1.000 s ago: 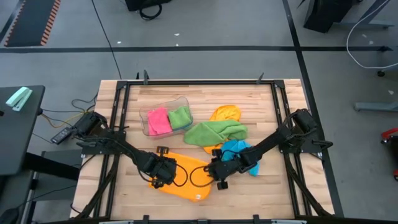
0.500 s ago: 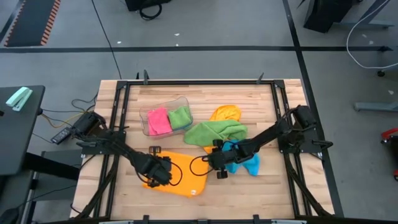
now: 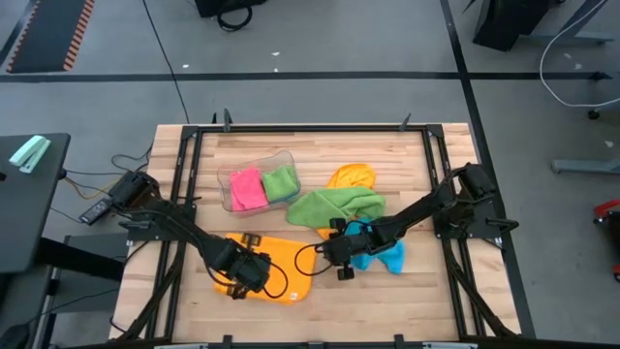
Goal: Fold microfiber towels
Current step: Fold the bottom yellow microfiber towel
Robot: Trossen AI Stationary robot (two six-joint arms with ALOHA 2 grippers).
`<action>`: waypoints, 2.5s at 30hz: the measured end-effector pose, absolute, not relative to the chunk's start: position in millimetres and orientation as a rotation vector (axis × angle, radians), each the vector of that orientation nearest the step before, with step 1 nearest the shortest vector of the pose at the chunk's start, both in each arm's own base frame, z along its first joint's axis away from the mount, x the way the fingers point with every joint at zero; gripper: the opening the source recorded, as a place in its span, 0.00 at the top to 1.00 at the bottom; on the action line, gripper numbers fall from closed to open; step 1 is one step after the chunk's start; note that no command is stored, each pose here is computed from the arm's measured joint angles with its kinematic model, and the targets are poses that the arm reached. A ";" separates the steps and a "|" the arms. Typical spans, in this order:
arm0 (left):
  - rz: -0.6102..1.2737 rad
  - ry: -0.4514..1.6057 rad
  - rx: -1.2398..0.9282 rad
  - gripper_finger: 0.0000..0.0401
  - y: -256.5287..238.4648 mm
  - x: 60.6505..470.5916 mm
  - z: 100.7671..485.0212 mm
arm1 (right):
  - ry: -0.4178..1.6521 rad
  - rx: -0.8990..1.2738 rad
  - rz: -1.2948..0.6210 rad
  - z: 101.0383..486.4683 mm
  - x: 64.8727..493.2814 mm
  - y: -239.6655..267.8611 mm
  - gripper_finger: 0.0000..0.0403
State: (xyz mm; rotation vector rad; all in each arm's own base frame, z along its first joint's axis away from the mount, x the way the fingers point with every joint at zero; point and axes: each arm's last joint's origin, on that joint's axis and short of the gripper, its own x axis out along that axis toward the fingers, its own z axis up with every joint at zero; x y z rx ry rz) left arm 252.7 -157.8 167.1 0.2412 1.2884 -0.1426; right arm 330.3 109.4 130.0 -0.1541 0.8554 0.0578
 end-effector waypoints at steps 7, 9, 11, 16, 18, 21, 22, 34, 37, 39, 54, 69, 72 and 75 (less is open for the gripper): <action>-0.192 1.049 0.312 0.86 -161.6 280.1 167.0 | 0.881 -0.178 0.092 129.2 323.2 121.6 0.64; -0.202 0.998 0.312 0.86 -161.0 288.3 165.5 | 0.889 -0.180 0.101 128.8 320.9 125.5 0.64; -0.206 0.981 0.313 0.87 -159.2 292.6 164.1 | 0.896 -0.178 0.104 129.9 318.5 127.6 0.64; -0.253 0.974 0.275 0.87 -157.1 304.9 150.5 | 0.893 -0.165 0.112 140.3 311.9 133.2 0.65; -0.276 0.985 0.251 0.86 -156.1 310.0 141.6 | 0.895 -0.167 0.107 144.2 309.1 133.5 0.65; -0.290 1.006 0.238 0.87 -155.7 314.5 129.4 | 0.874 -0.172 0.094 149.0 307.9 135.0 0.66; -0.293 1.003 0.236 0.88 -156.2 315.9 128.5 | 0.869 -0.173 0.094 149.2 308.3 135.1 0.67; -0.096 1.057 0.221 0.92 -128.4 325.6 117.1 | 0.861 -0.167 0.091 149.3 309.1 135.2 0.67; -0.018 1.080 0.233 0.93 -117.5 326.3 116.1 | 0.861 -0.166 0.091 149.3 309.1 135.2 0.67; 0.004 1.088 0.225 0.94 -111.0 326.1 119.1 | 0.861 -0.160 0.088 149.4 309.2 135.2 0.67; -0.006 1.085 0.225 0.95 -108.0 311.6 151.4 | 0.799 -0.018 -0.010 152.7 313.1 135.8 0.66; -0.074 1.118 0.308 0.96 -122.5 302.0 150.7 | 0.777 -0.047 -0.091 152.7 313.0 133.6 0.61; -0.074 1.117 0.308 0.95 -122.2 302.2 150.9 | 0.816 -0.058 -0.099 150.1 310.8 131.1 0.61; -0.073 1.120 0.310 0.94 -121.9 302.1 150.9 | 0.863 -0.004 -0.124 146.9 307.3 129.6 0.61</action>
